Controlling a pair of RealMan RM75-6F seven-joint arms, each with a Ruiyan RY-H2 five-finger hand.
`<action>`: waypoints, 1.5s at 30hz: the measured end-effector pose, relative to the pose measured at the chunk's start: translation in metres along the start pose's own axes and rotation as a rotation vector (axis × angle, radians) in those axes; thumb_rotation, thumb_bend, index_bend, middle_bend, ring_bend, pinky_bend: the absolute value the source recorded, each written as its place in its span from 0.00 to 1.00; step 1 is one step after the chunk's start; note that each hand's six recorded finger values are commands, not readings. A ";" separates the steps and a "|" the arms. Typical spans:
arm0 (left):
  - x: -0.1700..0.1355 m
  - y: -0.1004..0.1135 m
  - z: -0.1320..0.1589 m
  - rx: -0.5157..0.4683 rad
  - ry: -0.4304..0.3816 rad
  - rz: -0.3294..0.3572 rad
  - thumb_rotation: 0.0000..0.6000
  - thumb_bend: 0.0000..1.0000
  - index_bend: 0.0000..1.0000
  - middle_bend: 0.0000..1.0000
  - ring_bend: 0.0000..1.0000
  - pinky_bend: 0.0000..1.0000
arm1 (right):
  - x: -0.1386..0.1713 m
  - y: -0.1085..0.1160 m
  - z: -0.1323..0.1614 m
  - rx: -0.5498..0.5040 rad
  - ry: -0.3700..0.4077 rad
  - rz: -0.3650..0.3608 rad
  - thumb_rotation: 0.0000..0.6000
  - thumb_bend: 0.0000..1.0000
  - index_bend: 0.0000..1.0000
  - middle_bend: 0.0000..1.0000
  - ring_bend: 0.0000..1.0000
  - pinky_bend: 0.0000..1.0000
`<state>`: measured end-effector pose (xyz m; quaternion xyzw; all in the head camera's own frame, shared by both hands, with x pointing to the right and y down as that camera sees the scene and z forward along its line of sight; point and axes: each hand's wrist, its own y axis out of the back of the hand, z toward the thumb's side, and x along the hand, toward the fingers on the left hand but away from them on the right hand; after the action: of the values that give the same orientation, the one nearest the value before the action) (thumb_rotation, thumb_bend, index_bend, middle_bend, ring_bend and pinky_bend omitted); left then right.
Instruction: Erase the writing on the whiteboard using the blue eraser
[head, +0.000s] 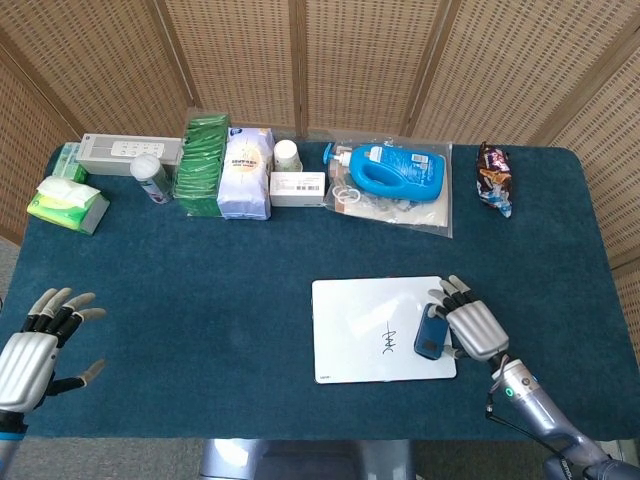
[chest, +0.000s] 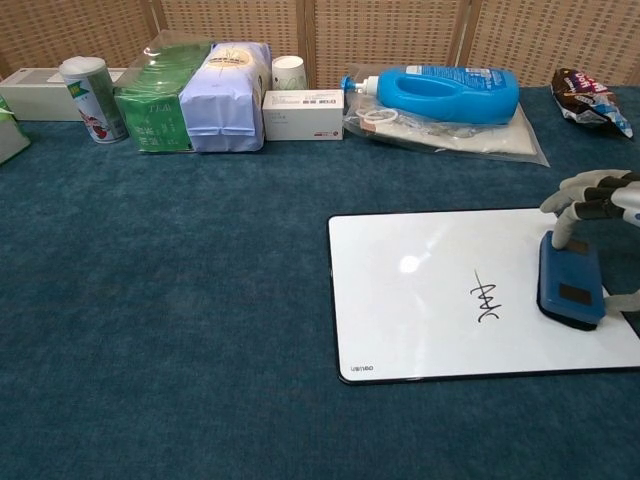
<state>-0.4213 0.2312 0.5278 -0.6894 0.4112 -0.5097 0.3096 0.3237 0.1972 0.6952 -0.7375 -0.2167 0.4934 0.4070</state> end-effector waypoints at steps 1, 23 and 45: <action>0.000 0.000 -0.001 -0.001 0.000 0.000 1.00 0.29 0.28 0.20 0.09 0.00 | -0.001 0.001 0.002 0.001 0.003 -0.002 1.00 0.00 0.35 0.16 0.00 0.00; 0.000 0.000 -0.011 -0.025 0.001 0.008 1.00 0.29 0.28 0.20 0.09 0.00 | -0.023 0.015 0.022 0.052 -0.036 0.119 1.00 0.06 0.30 0.12 0.00 0.00; 0.001 -0.003 -0.010 -0.020 0.006 0.005 1.00 0.29 0.28 0.20 0.09 0.00 | -0.031 0.020 0.012 0.091 -0.085 0.199 1.00 0.06 0.36 0.12 0.00 0.00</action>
<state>-0.4303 0.2310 0.5336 -0.6899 0.4191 -0.5067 0.3027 0.2980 0.1681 0.6936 -0.7147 -0.1368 0.5714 0.3795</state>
